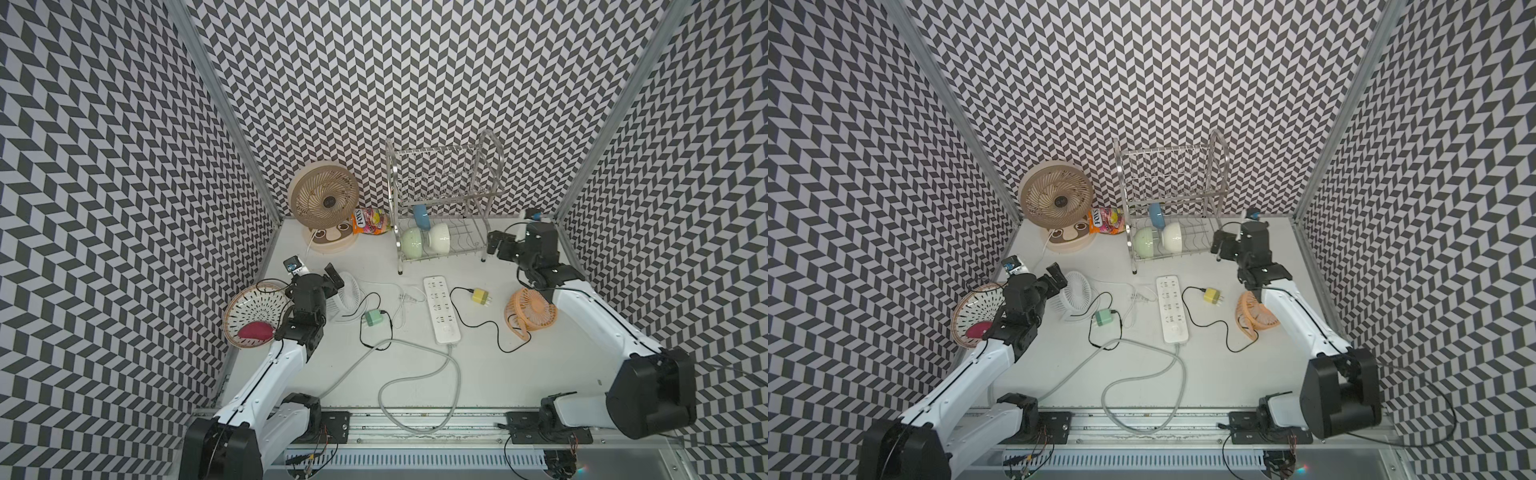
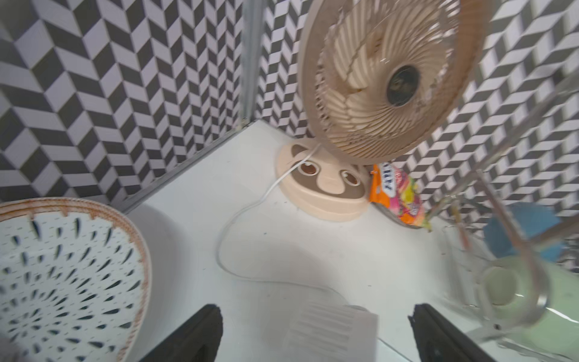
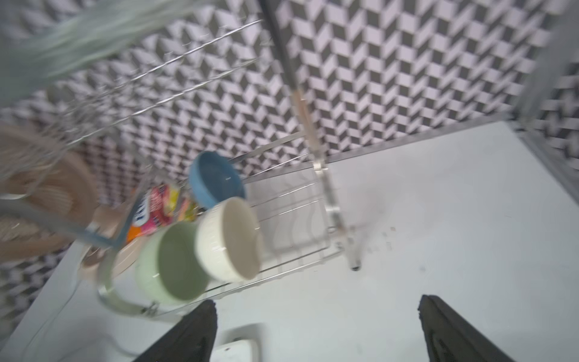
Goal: Unplug the desk fan from the power strip
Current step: Reset both arms
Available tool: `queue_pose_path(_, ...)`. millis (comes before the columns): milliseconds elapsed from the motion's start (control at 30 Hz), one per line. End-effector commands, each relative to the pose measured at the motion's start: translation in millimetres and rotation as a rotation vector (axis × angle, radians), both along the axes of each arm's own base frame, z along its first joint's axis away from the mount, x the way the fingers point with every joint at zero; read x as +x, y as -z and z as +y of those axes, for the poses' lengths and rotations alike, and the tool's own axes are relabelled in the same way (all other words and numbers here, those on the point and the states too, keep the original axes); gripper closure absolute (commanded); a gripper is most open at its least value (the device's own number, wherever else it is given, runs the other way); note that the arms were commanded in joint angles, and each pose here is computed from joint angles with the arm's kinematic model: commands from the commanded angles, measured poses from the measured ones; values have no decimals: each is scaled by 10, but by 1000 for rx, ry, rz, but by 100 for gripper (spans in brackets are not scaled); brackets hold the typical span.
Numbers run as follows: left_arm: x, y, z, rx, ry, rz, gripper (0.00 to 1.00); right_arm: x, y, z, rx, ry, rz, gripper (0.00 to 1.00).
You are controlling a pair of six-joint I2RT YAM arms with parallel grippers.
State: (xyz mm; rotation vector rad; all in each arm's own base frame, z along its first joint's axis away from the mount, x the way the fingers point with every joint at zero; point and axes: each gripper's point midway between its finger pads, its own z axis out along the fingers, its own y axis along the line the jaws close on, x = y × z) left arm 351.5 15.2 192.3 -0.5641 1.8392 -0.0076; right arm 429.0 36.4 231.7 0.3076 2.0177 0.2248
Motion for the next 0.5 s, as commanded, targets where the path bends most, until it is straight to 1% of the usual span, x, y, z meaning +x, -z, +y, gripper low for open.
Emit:
queue_pose_path(0, 30, -116, 313, 63, -120, -25, 0, -125, 207, -551, 30, 177, -26, 0)
queue_pose_path(33, 42, -96, 366, 63, -134, -32, 0, -198, 244, -708, 19, 241, -63, 0)
queue_pose_path(100, 74, -55, 457, 80, -150, -45, 0, -359, 352, -912, -65, 323, -132, 0)
queue_pose_path(133, 106, -19, 461, 94, -131, -44, 0, -403, 369, -909, -109, 305, -188, 1)
queue_pose_path(167, 136, 18, 471, 108, -115, -44, 0, -423, 341, -842, -150, 250, -267, 2)
queue_pose_path(233, 172, 84, 524, 137, -119, -41, 0, -479, 430, -740, -201, 177, -341, 3)
queue_pose_path(267, 190, 101, 549, 152, -122, -43, 0, -463, 481, -723, -218, 163, -353, 3)
queue_pose_path(367, 219, 185, 609, 174, -134, -47, 0, -338, 708, -638, -234, 107, -322, 4)
queue_pose_path(467, 152, 223, 666, 184, -168, -102, 0, -318, 763, -461, -277, 44, -376, 3)
